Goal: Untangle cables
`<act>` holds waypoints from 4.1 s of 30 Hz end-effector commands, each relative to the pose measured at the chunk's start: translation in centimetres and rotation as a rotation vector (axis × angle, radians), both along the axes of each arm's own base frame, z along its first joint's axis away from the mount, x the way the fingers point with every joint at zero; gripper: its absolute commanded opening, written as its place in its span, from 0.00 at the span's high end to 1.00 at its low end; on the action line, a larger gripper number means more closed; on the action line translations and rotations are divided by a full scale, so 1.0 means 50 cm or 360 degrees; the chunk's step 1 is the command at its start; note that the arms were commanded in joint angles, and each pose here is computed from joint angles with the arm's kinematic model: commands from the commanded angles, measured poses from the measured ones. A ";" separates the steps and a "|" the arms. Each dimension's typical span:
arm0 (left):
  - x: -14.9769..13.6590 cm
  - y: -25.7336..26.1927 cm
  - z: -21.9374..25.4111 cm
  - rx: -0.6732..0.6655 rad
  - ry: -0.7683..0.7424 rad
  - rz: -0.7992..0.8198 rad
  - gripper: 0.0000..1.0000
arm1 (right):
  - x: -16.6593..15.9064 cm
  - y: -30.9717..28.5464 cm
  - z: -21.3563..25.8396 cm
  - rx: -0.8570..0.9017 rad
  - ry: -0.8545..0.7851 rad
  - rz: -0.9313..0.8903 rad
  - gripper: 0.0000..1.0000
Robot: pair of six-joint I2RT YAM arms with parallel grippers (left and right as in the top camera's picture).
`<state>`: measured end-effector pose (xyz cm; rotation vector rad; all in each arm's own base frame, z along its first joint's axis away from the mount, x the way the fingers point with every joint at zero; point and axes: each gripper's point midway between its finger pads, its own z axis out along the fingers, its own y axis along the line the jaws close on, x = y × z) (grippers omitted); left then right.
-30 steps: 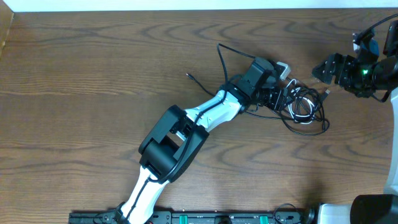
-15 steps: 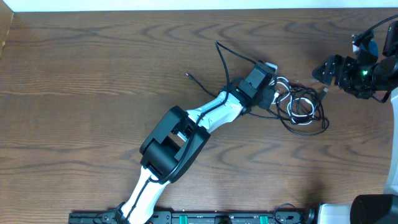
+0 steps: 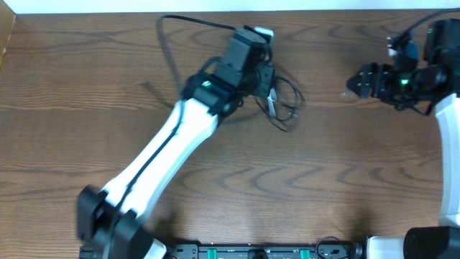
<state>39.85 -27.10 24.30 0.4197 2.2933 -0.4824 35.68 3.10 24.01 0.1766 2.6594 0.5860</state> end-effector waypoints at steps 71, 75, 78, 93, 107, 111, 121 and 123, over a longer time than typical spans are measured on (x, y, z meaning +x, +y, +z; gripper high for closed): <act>-0.173 0.053 0.328 -0.1247 0.0379 -0.0811 0.92 | 0.050 0.416 0.188 0.0557 -0.1017 0.0998 0.84; -0.172 0.053 0.327 -0.1233 0.0349 -0.0825 0.92 | 0.066 0.407 0.189 0.0545 -0.0999 0.0905 0.99; -0.162 0.054 0.320 -0.1188 0.0280 -0.0818 0.92 | 0.083 0.389 0.188 0.0529 -0.0978 0.0799 0.99; -0.006 0.256 0.103 -0.0356 0.0215 0.0484 0.53 | 0.080 0.310 0.322 0.0440 -0.1084 0.0597 0.99; -0.046 0.124 0.030 -0.0580 0.0562 -0.0166 0.53 | 0.086 0.238 0.335 0.0248 -0.0888 0.0199 0.99; -0.061 0.065 0.057 -0.0804 0.0539 -0.0555 0.53 | 0.090 0.239 0.293 0.0232 -0.0767 0.0197 0.99; -0.098 0.004 0.095 -0.0931 0.0508 -0.0829 0.53 | 0.098 0.235 0.260 0.0195 -0.0690 0.0186 0.99; -0.099 -0.005 0.063 -0.0824 0.0574 -0.0706 0.53 | 0.102 0.236 0.252 0.0194 -0.0671 0.0186 0.99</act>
